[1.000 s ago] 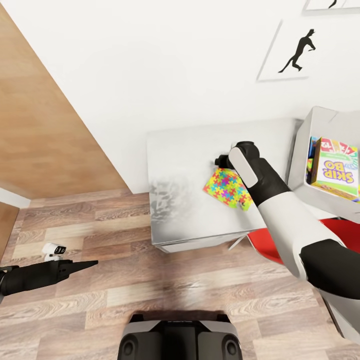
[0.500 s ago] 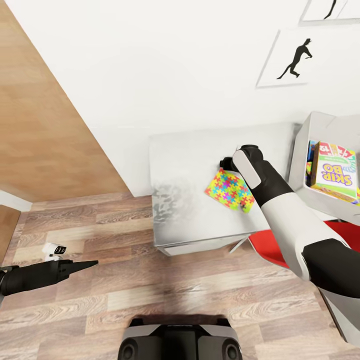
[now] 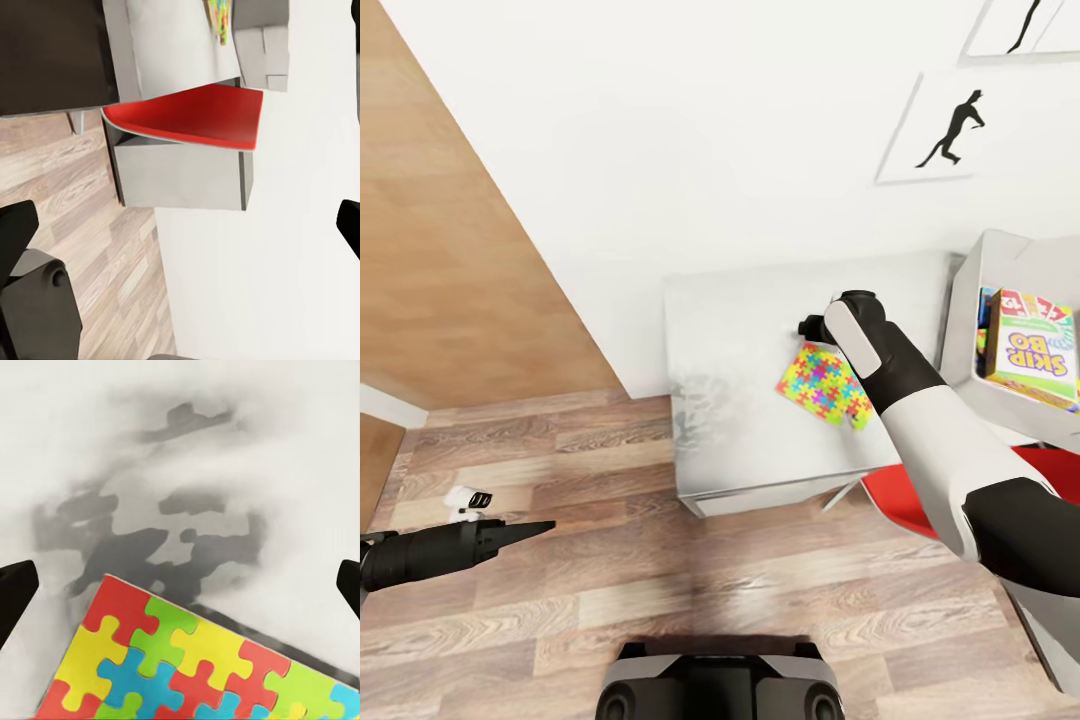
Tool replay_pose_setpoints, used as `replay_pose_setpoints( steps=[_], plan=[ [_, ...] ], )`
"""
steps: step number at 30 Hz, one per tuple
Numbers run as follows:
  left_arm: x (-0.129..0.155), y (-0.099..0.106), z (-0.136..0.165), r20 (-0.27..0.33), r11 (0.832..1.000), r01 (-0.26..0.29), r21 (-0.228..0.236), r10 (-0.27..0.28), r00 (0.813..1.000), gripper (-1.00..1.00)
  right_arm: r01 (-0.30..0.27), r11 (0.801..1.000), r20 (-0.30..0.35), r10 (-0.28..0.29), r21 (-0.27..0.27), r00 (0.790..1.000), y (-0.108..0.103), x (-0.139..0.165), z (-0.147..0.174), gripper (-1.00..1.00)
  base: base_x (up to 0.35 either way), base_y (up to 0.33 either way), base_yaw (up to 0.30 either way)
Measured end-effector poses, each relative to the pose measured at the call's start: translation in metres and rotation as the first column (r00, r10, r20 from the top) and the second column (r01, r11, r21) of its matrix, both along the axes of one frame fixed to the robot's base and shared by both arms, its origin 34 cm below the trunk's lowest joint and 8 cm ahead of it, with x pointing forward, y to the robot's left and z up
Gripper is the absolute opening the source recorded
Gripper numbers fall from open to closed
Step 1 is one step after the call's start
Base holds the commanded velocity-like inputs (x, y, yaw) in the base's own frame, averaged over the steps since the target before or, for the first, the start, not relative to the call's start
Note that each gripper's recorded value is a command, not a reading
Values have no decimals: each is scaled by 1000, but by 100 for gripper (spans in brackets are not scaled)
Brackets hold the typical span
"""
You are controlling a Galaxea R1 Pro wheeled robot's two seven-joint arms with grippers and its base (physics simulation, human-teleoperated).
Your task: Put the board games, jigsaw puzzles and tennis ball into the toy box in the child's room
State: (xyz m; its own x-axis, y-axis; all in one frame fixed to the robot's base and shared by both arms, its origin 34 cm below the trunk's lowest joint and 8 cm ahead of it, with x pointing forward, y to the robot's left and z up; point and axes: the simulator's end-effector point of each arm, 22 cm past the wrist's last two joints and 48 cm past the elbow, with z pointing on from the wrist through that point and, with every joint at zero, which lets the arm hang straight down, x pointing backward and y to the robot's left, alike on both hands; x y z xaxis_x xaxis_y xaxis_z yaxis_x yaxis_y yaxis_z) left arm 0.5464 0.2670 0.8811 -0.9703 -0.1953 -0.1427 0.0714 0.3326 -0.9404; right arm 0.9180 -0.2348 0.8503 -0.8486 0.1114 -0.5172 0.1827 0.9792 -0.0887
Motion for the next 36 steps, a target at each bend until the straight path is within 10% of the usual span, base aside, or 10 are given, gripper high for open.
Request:
replay_pose_setpoints(
  steps=[36],
  plan=[
    [0, 1, 0, 0, 1000, 1, 2, -1, 1000, 100, 28, 999, -82, -30, -23, 996, -12, -21, -35, 100, -2, 15, 0]
  ],
)
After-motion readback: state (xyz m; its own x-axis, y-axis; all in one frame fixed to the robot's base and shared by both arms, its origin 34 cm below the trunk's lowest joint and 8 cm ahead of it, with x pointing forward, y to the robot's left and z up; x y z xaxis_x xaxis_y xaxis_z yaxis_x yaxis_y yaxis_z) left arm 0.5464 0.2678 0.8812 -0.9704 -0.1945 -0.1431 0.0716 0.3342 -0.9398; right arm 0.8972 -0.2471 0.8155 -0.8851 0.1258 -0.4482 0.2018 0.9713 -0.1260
